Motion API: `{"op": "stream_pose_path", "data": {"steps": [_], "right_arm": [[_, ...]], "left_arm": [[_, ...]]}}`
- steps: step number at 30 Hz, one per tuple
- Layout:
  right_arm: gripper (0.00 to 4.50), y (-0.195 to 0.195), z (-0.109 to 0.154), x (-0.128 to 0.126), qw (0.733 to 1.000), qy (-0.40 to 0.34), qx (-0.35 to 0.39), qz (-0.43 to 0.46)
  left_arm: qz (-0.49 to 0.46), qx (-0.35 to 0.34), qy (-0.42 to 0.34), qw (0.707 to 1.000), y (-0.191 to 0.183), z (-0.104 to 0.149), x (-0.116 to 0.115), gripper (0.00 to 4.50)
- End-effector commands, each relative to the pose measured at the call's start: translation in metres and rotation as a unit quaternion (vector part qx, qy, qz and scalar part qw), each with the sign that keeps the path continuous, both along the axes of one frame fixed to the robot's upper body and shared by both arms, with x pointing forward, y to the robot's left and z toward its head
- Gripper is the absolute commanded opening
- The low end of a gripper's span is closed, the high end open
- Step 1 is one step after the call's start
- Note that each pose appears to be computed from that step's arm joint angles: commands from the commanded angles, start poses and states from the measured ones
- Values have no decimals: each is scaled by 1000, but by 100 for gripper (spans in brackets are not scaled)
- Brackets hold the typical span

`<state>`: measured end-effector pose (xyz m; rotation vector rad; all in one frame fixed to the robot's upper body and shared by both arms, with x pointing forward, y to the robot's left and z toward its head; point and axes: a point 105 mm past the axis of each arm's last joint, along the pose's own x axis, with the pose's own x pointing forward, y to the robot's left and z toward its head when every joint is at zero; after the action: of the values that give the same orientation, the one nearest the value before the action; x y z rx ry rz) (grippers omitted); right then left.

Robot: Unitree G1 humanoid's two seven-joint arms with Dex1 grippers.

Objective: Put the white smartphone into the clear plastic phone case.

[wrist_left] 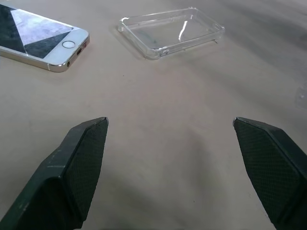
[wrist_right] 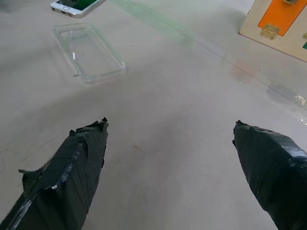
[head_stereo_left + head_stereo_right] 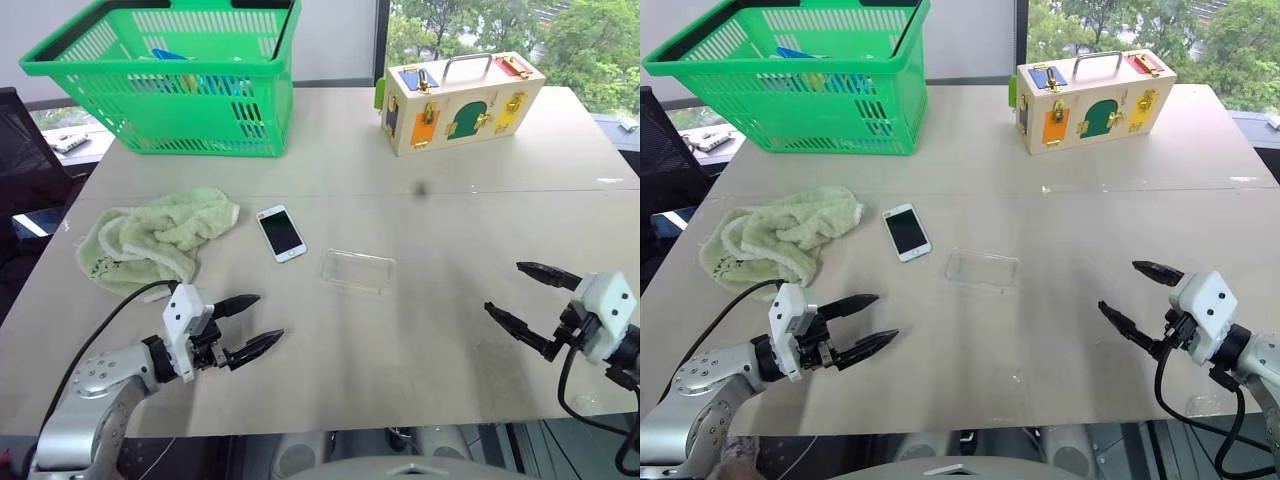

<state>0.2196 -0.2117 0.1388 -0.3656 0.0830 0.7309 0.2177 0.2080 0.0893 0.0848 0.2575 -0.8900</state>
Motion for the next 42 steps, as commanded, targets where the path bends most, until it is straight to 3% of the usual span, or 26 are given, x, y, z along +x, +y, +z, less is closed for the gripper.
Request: {"op": "stream_pose_path", "data": {"steps": [1, 5, 13, 20, 28, 34, 37, 41, 42], "right_arm": [[450, 8, 9, -8, 1000, -15, 4, 22], [450, 25, 16, -26, 998, -15, 17, 59], [450, 41, 19, -42, 996, -8, 13, 84], [450, 49, 20, -51, 997, -10, 9, 77], [450, 55, 20, -53, 998, -18, 13, 63], [450, 50, 16, -47, 999, -20, 3, 44], [450, 48, 15, -45, 999, -15, 1, 39], [450, 46, 14, -44, 999, -15, -4, 37], [450, 46, 14, -44, 999, -16, -4, 36]], "left_arm": [[-38, 7, -37, 999, -16, 15, 9, 436], [-112, 10, -60, 992, -45, 31, 26, 436], [-169, 99, -42, 980, -49, 15, 46, 436], [-208, 111, -62, 970, -53, -3, 62, 436], [-222, 86, -89, 967, -78, 13, 100, 436], [-263, 83, -85, 958, -106, 21, 100, 436], [-294, 126, -64, 945, -121, 14, 97, 436], [-318, 159, -49, 933, -135, 6, 95, 320], [-324, 168, -41, 930, -139, 3, 94, 266]]}}
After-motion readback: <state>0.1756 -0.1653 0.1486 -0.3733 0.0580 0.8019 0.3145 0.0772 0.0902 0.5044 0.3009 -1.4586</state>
